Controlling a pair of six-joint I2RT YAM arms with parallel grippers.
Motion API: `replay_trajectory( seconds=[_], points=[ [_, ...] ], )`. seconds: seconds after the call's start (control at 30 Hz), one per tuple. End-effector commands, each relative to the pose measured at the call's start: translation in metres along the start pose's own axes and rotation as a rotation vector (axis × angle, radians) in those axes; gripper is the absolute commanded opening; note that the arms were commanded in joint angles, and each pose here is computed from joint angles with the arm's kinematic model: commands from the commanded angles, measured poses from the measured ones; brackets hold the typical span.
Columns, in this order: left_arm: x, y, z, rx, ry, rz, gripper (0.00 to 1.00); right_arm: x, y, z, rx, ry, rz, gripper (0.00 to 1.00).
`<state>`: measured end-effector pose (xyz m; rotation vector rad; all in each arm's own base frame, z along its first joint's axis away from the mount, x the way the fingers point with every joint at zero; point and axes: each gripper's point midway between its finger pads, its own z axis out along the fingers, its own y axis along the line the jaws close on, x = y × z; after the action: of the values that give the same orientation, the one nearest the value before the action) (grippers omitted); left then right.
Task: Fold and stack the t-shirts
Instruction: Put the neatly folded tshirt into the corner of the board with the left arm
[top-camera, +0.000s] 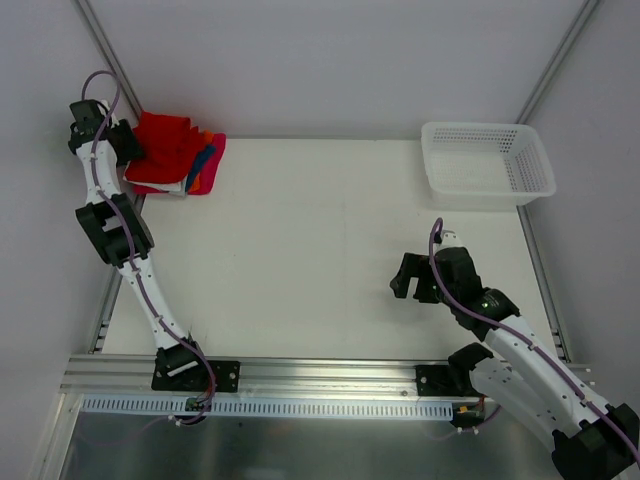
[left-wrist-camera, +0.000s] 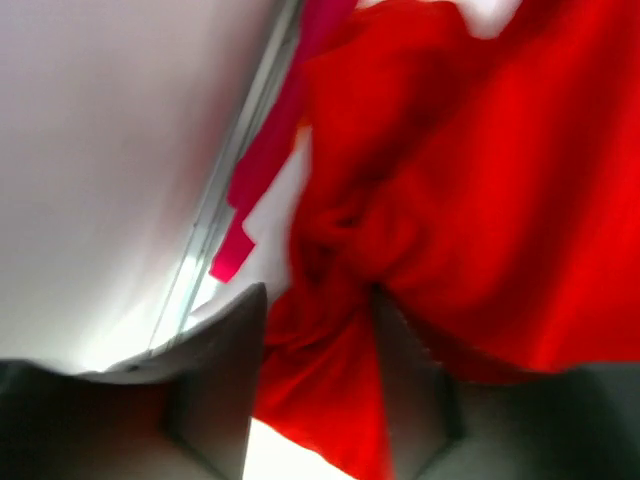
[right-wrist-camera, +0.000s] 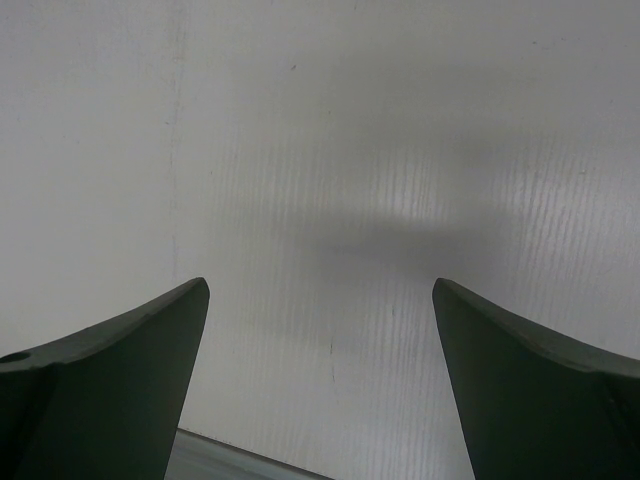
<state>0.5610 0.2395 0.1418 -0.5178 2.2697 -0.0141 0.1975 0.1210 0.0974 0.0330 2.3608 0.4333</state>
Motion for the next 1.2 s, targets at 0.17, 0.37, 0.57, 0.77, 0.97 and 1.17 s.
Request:
replay_trajectory(
  seconds=[0.17, 0.37, 0.57, 0.77, 0.97, 1.17],
  points=[
    [-0.006, 0.023, 0.010, -0.069, -0.030, -0.077, 0.99, -0.006, 0.001, 0.001, 0.001, -0.027, -0.001, 0.99],
    [-0.018, 0.024, 0.001, -0.053, -0.060, -0.102, 0.99, -0.002, -0.001, 0.001, 0.008, -0.019, 0.002, 1.00],
    [-0.065, -0.004, -0.045, 0.008, -0.183, -0.103, 0.99, 0.002, -0.004, 0.000, 0.005, -0.026, 0.014, 1.00],
    [-0.076, -0.046, -0.064, 0.140, -0.212, -0.123, 0.99, 0.008, 0.002, 0.002, -0.026, -0.010, 0.038, 0.99],
    [-0.086, -0.101, -0.072, 0.398, -0.260, -0.131, 0.99, 0.015, -0.002, 0.000, -0.015, -0.016, 0.046, 0.99],
    [-0.099, -0.151, -0.107, 0.747, -0.381, -0.161, 0.99, 0.022, -0.007, -0.001, -0.004, -0.018, 0.057, 1.00]
  ],
)
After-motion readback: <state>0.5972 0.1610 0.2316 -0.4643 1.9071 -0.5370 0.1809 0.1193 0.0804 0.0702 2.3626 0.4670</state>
